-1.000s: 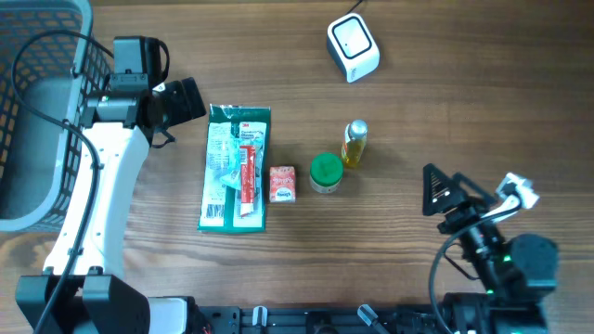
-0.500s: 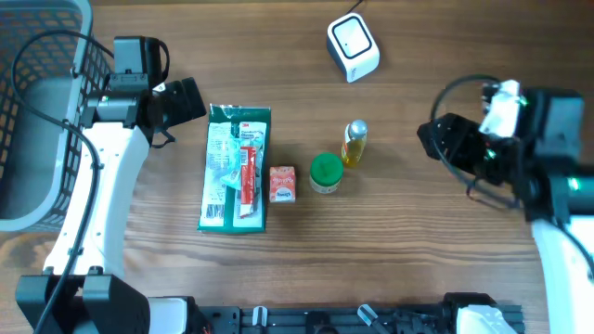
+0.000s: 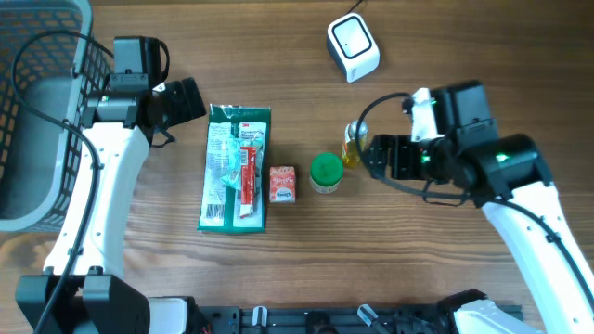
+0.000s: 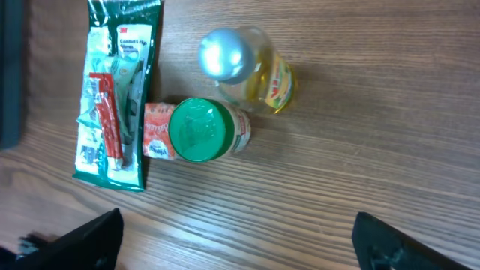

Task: Scan the item barcode
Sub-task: 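Move the right gripper over the yellow oil bottle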

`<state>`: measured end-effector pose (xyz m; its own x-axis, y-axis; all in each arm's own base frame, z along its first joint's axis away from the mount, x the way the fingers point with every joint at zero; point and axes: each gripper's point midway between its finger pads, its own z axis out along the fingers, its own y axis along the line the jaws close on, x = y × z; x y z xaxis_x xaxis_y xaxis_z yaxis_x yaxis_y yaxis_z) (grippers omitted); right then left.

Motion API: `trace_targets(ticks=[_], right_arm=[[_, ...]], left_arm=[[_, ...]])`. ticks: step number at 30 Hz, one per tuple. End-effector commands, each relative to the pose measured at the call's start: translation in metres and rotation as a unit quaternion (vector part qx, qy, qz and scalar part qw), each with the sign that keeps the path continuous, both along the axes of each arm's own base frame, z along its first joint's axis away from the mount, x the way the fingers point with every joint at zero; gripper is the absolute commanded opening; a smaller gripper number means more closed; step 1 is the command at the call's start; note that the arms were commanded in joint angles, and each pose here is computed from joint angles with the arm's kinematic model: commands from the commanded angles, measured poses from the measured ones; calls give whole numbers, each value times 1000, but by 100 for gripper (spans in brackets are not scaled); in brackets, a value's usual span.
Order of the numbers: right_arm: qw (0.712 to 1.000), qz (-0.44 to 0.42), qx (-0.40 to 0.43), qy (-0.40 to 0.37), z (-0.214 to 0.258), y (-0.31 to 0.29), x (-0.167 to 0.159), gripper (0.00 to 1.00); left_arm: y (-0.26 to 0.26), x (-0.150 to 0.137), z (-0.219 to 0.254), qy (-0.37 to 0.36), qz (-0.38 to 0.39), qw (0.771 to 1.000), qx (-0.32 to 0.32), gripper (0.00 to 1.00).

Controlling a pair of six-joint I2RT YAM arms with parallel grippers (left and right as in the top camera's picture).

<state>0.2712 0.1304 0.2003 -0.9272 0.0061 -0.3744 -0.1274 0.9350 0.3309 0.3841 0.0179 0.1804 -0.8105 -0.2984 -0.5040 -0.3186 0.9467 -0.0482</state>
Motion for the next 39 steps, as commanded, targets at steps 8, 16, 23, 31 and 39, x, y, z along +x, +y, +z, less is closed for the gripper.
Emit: trace_targets(ticks=[8, 16, 23, 31, 39], right_arm=[[998, 14, -42, -41, 2, 45, -5, 98], [998, 27, 1, -49, 10, 86, -20, 45], [998, 37, -2, -52, 10, 87, -21, 4], [998, 31, -15, -53, 8, 82, -20, 64], [995, 56, -35, -70, 13, 76, -16, 75]], left_arm=[[3, 1, 1, -2, 8, 1000, 0, 100], [3, 1, 1, -1, 8, 1000, 0, 100], [3, 1, 1, -1, 8, 1000, 0, 100], [3, 1, 1, -1, 8, 1000, 0, 100], [3, 1, 1, -1, 8, 1000, 0, 100]])
